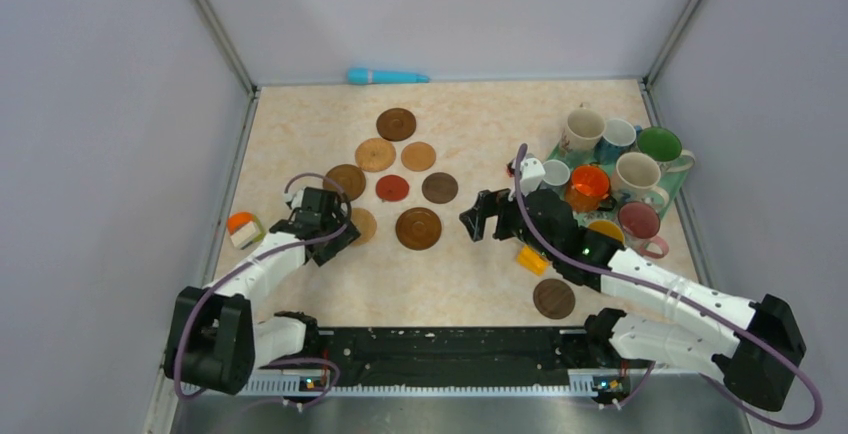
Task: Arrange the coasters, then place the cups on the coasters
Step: Move the coaster to the center of the board.
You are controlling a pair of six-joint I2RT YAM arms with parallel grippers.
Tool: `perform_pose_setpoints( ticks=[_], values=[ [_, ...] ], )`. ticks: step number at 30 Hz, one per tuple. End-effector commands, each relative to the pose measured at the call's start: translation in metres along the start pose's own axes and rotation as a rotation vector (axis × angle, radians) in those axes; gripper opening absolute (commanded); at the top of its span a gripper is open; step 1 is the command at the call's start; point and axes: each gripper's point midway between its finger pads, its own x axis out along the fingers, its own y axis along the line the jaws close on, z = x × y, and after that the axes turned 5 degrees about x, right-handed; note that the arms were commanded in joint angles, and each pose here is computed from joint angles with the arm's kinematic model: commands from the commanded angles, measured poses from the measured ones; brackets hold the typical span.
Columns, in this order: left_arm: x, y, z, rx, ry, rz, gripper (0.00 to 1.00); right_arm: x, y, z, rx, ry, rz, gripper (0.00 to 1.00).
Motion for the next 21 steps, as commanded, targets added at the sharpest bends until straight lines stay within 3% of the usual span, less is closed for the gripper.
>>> perform_pose_setpoints(
  ticks=[1,21],
  values=[
    [0.002,-0.021,0.021,0.025,-0.054,-0.068,0.73,-0.005,-0.004,0.008,0.015,-0.038,-0.011,0.99],
    [0.017,-0.035,0.022,0.087,-0.003,-0.084,0.70,-0.004,-0.004,0.011,0.002,-0.041,-0.020,0.99]
  ],
)
